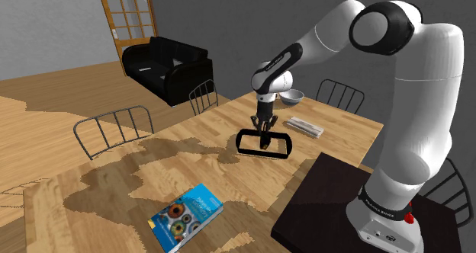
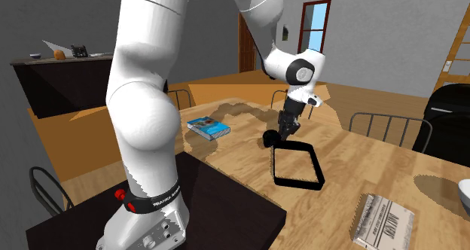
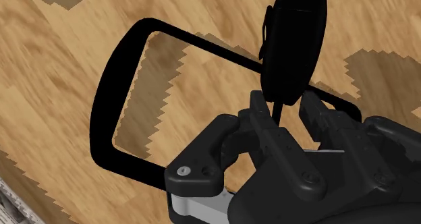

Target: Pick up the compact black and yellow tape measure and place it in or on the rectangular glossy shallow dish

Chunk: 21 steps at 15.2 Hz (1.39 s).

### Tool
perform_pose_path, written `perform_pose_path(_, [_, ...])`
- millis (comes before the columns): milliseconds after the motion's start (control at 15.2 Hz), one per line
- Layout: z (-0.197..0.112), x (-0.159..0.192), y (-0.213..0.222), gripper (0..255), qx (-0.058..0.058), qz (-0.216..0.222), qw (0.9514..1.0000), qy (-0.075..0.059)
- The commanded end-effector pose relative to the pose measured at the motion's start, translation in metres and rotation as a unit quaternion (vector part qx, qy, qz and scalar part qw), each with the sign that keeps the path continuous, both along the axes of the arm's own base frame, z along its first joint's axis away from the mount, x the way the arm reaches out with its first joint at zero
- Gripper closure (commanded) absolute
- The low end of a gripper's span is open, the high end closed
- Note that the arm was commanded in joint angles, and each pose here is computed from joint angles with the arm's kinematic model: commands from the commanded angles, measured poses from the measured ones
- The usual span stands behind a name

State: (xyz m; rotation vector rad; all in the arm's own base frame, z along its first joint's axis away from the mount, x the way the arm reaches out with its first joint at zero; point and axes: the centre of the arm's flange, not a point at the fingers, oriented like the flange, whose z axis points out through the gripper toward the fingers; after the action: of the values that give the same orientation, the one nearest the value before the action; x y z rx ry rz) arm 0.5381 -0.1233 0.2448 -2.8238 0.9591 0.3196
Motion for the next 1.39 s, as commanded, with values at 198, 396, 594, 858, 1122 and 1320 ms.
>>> perform_pose_path(198, [-0.001, 0.031, -0.060, 255, 0.000, 0.000, 1.0000, 0.000])
perform_pose_path(396, [-0.017, 0.031, -0.060, 255, 0.000, 0.000, 1.0000, 0.000])
perform_pose_path(594, [-0.033, 0.031, -0.060, 255, 0.000, 0.000, 1.0000, 0.000])
perform_pose_path(858, [-0.054, 0.031, -0.060, 255, 0.000, 0.000, 1.0000, 0.000])
perform_pose_path(1122, [-0.063, 0.031, -0.060, 255, 0.000, 0.000, 1.0000, 0.000])
perform_pose_path(1320, [-0.063, 0.031, -0.060, 255, 0.000, 0.000, 1.0000, 0.000])
